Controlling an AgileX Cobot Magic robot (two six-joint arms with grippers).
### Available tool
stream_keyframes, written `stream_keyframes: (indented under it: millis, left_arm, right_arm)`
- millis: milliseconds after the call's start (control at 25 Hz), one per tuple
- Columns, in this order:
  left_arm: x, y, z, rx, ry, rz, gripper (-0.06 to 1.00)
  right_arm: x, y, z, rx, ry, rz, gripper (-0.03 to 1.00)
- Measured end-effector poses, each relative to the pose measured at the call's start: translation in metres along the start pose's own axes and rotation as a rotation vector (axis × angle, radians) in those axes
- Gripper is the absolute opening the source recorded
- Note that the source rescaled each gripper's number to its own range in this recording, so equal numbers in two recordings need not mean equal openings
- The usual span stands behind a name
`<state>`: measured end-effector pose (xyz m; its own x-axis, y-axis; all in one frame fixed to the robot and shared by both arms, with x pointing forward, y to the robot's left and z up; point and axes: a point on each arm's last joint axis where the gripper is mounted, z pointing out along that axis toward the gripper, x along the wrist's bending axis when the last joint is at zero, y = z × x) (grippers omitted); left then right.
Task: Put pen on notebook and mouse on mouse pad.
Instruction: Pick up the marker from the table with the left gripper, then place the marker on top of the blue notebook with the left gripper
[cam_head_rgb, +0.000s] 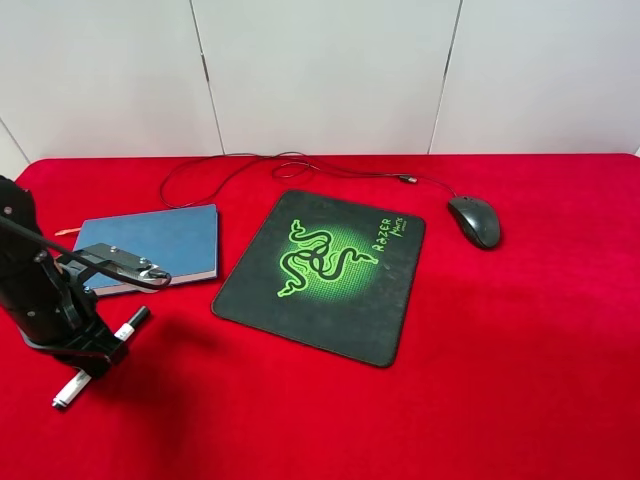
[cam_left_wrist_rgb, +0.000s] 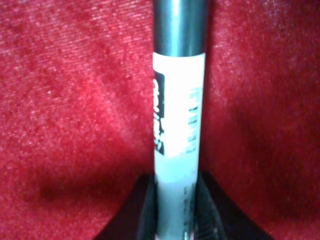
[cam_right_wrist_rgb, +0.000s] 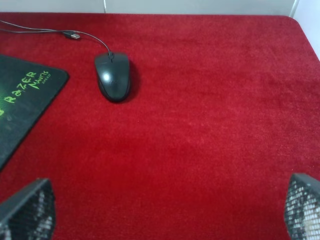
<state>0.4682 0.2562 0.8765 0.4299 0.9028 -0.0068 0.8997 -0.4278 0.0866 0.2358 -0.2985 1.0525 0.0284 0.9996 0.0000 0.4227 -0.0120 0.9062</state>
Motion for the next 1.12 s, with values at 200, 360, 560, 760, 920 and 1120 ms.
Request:
stream_keyframes:
  millis: [200, 360, 560, 760, 920, 1120]
  left_arm:
    - [0.0, 0.0, -0.001, 0.014, -0.005, 0.0, 0.0]
    - [0.002, 0.007, -0.007, 0.066, -0.01, 0.025, 0.0]
    - [0.006, 0.022, -0.029, 0.086, -0.016, 0.033, 0.0]
    - [0.007, 0.028, -0.056, 0.058, -0.005, 0.041, 0.0]
    - [0.006, 0.028, -0.078, 0.027, 0.004, 0.044, 0.0]
    - [0.008, 0.033, -0.113, -0.045, 0.044, 0.06, 0.0]
  right_arm:
    - [0.0, 0.0, 0.0, 0.0, 0.0, 0.0, 1.0]
    - [0.0, 0.0, 0.0, 0.0, 0.0, 0.0, 1.0]
    - [0.0, 0.0, 0.0, 0.0, 0.0, 0.0, 1.0]
    - [0.0, 0.0, 0.0, 0.0, 0.0, 0.0, 1.0]
    - [0.0, 0.0, 0.0, 0.0, 0.0, 0.0, 1.0]
    - [0.0, 0.0, 0.0, 0.0, 0.0, 0.0, 1.0]
